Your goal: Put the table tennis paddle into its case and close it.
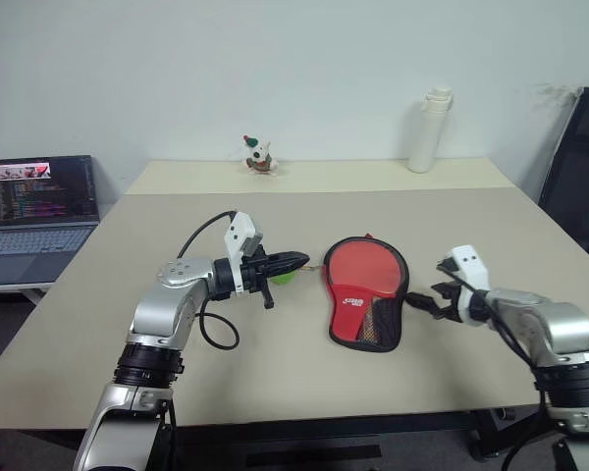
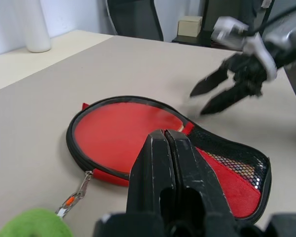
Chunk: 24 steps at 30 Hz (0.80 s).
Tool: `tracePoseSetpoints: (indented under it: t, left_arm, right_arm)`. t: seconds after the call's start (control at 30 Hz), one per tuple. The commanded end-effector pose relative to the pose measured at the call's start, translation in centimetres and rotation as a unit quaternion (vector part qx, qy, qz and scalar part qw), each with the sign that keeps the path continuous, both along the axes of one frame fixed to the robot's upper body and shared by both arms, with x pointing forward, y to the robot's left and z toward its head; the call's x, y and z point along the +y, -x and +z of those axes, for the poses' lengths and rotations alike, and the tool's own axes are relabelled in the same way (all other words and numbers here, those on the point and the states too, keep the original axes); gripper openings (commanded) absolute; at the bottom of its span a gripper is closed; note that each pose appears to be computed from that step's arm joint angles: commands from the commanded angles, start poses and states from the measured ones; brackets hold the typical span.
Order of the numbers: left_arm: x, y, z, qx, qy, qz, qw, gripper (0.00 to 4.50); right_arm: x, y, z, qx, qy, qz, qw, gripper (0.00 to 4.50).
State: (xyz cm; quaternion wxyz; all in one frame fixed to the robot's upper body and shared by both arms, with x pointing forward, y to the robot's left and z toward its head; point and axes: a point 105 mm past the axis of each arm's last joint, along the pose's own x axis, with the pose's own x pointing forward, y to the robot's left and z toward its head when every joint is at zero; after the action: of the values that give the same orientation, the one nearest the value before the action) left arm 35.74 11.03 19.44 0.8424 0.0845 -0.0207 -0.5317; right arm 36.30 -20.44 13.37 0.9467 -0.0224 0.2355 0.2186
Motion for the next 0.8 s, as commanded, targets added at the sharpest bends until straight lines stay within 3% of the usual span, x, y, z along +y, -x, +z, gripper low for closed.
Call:
tracePoseSetpoints:
  t: [0.03, 0.17, 0.3, 0.8]
  left_arm:
    - [-1.1, 0.2, 1.5, -0.032, 0.0, -0.017, 0.999, 0.04]
    - [-1.3, 0.1, 1.4, -0.034, -0.002, -0.023, 0.999, 0.04]
    - [-1.4, 0.0, 1.6, -0.036, -0.001, -0.025, 0.999, 0.04]
    - [-1.0, 0.1, 1.3, -0.035, -0.004, -0.021, 0.999, 0.04]
  right_arm:
    - [0.6, 0.4, 2.2, -0.023, -0.024, 0.014, 0.999, 4.5]
    - [1.9, 0.8, 2.2, -0.011, -0.057, 0.02, 0.998, 4.5]
    - [4.3, 1.2, 0.3, 0.015, -0.099, 0.018, 0.995, 4.5]
    - [6.6, 0.7, -3.2, 0.033, -0.065, 0.01, 0.997, 4.5]
